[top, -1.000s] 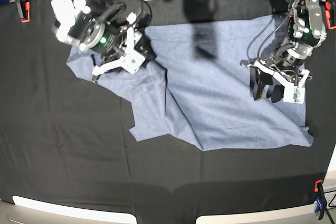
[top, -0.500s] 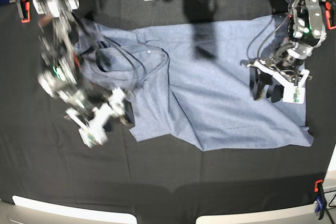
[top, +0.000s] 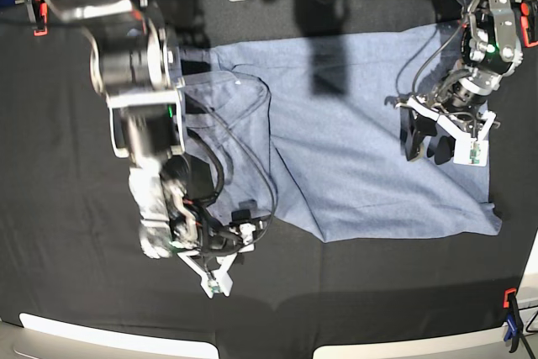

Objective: Layout the t-shirt on the table in an organized manner, then fold the t-shirt properly

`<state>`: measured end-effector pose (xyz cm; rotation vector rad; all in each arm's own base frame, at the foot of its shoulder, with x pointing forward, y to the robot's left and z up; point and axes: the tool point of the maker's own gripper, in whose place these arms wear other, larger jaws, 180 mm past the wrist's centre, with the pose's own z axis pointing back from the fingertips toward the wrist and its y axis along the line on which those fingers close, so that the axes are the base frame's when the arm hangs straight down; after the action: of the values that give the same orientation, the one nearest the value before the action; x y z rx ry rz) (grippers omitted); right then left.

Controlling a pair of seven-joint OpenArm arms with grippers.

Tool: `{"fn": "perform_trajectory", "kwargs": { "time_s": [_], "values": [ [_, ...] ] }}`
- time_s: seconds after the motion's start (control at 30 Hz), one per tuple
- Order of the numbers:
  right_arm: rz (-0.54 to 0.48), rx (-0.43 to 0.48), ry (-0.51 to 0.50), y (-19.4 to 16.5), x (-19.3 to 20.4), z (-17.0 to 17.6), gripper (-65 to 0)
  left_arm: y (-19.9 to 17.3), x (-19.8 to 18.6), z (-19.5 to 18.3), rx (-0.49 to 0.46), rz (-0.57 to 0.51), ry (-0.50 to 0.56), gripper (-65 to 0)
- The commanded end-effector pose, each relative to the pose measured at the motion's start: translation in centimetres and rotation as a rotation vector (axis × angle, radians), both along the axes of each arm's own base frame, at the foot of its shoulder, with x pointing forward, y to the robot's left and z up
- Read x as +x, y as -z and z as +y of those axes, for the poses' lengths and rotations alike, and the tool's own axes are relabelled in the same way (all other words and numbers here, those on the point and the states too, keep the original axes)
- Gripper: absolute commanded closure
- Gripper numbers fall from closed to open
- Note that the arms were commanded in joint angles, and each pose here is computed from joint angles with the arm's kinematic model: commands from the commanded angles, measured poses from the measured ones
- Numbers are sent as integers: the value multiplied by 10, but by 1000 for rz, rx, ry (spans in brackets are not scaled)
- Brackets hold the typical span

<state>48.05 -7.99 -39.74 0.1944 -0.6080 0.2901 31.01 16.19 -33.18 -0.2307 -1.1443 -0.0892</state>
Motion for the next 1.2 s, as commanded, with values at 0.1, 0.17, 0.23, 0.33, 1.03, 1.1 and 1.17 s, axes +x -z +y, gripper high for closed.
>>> {"fn": "perform_trajectory", "kwargs": {
  "time_s": [0.1,0.17,0.23,0.33,1.03,1.1,1.17],
  "values": [
    [-36,-42,24,-14,16,-11,-351,-15,6,-1,-3,-55,8,-290],
    [-19,-47,23,-11,13,-12,-351,-15,6,-1,-3,-55,8,-290],
    [-14,-47,22,-9,11,-12,-351,-15,6,-1,-3,-55,8,-290],
    [2,-42,21,-6,8,-10,-350,-15,6,-1,-3,-55,8,-290],
    [-421,-247,80,-148,96,-90,0,-10,3,-1,3,-26,11,-290],
    [-486,-258,87,-171,105,-102,0,-10,4,-1,2,-27,11,-290],
    [-551,-270,73,-190,113,-106,0,-10,4,-1,2,-28,11,-290]
  ]
}}
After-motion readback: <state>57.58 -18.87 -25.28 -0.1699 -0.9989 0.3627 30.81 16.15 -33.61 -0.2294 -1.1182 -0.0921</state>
